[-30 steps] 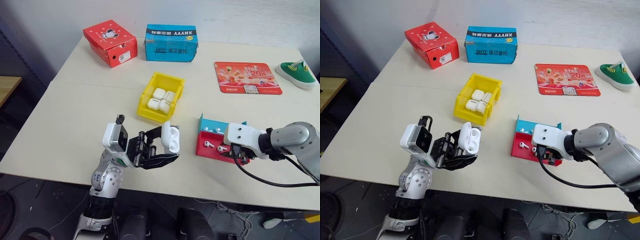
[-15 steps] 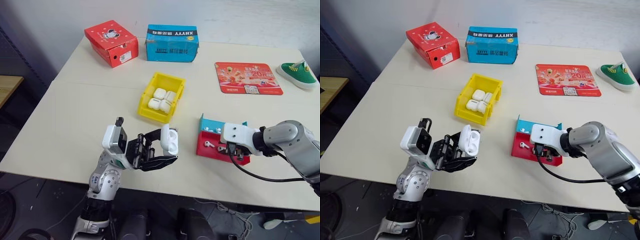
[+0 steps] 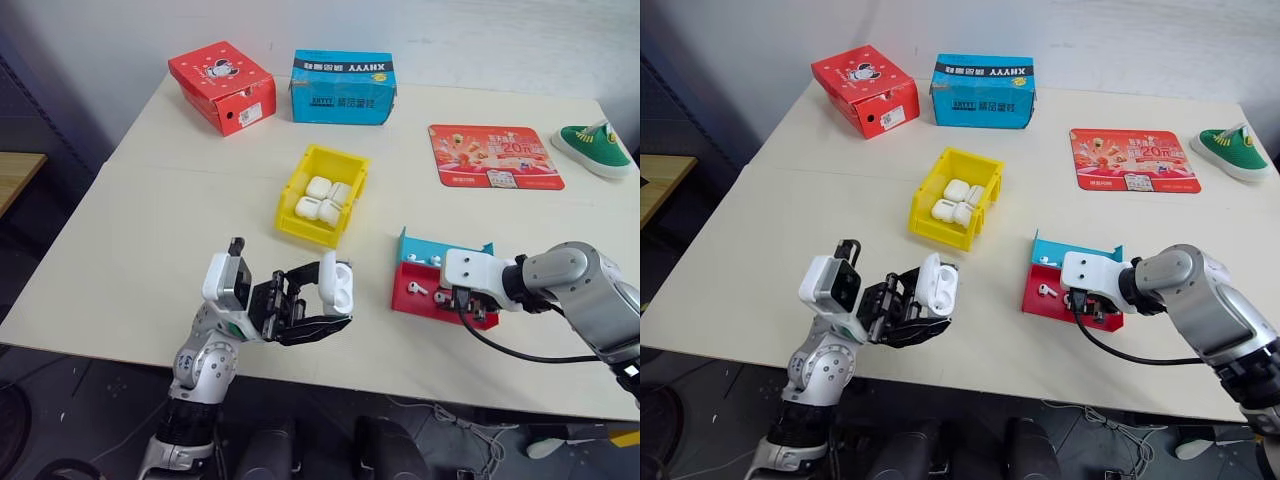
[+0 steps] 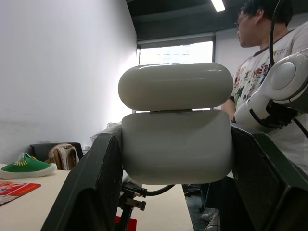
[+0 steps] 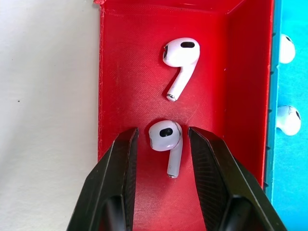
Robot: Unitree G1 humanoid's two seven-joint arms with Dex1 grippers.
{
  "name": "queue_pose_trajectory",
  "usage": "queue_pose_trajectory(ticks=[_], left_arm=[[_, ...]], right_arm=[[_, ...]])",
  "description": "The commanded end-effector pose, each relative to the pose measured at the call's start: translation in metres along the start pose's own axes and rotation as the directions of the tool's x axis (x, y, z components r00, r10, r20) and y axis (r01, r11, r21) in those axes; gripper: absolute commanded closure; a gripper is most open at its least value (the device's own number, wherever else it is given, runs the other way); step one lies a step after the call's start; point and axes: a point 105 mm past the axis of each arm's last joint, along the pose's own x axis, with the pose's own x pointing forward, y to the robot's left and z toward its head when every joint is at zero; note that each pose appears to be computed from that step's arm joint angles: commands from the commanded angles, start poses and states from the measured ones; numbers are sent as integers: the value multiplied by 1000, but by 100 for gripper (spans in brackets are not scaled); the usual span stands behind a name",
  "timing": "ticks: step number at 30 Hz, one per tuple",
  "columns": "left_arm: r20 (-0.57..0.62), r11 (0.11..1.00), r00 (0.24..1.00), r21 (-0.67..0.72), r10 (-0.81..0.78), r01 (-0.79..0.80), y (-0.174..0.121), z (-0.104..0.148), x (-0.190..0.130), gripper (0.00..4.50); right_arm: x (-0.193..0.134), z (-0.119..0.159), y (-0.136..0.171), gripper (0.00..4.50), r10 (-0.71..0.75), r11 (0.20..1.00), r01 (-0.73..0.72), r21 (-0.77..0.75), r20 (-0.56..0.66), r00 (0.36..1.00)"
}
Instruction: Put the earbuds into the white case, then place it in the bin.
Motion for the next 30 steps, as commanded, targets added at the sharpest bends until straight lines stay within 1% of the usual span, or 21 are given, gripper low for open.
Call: queue_pose_trajectory(ticks=[1,4,7,9,19,21,23,24,25,26,27,28,29,30], left_arm=[[6,1000,1000,21,-16,16,-5,1,-3,170],[5,1000,1000,19,-15,15,-7,-2,-6,170],[4,1000,1000,20,-15,14,-7,-4,-8,170],[3,1000,1000,21,-15,15,-8,-5,-9,170],[11,1000,1000,18,-21,21,-10,-7,-12,170],[19,999,999,15,-32,32,-10,-5,-10,170],[34,999,999,12,-39,39,-9,-3,-8,170],[43,999,998,10,-42,42,-8,-1,-7,170],[49,999,998,8,-45,45,-7,0,-6,170],[55,999,997,8,-50,50,-6,2,-4,170],[61,998,997,8,-56,55,-5,4,-2,170],[65,998,996,7,-59,58,-4,6,-1,170],[70,998,996,7,-61,61,-3,8,1,170],[75,998,995,6,-64,64,-2,9,3,170]], right_arm=[[2,-2,2,287,9,1000,-9,2,-4,1000],[3,-4,2,287,13,1000,-13,6,-7,1000],[3,-6,2,347,16,1000,-15,15,-13,1000],[3,-7,2,404,18,1000,-18,23,-16,1000],[2,-12,0,404,7,1000,-7,18,-13,1000],[-1,-8,-4,404,-21,1000,21,22,21,1000],[-10,0,-10,404,-51,999,49,23,95,994],[-17,7,-11,404,-57,998,55,17,157,986],[-25,17,-11,404,-56,998,55,10,241,969],[-35,32,-7,404,-35,999,32,15,373,927],[-48,48,-2,404,-20,1000,7,28,517,856],[-60,60,1,404,-14,999,-12,37,622,783],[-73,71,5,404,-26,998,-26,60,727,686],[-84,81,6,404,-52,996,-31,86,806,590]])
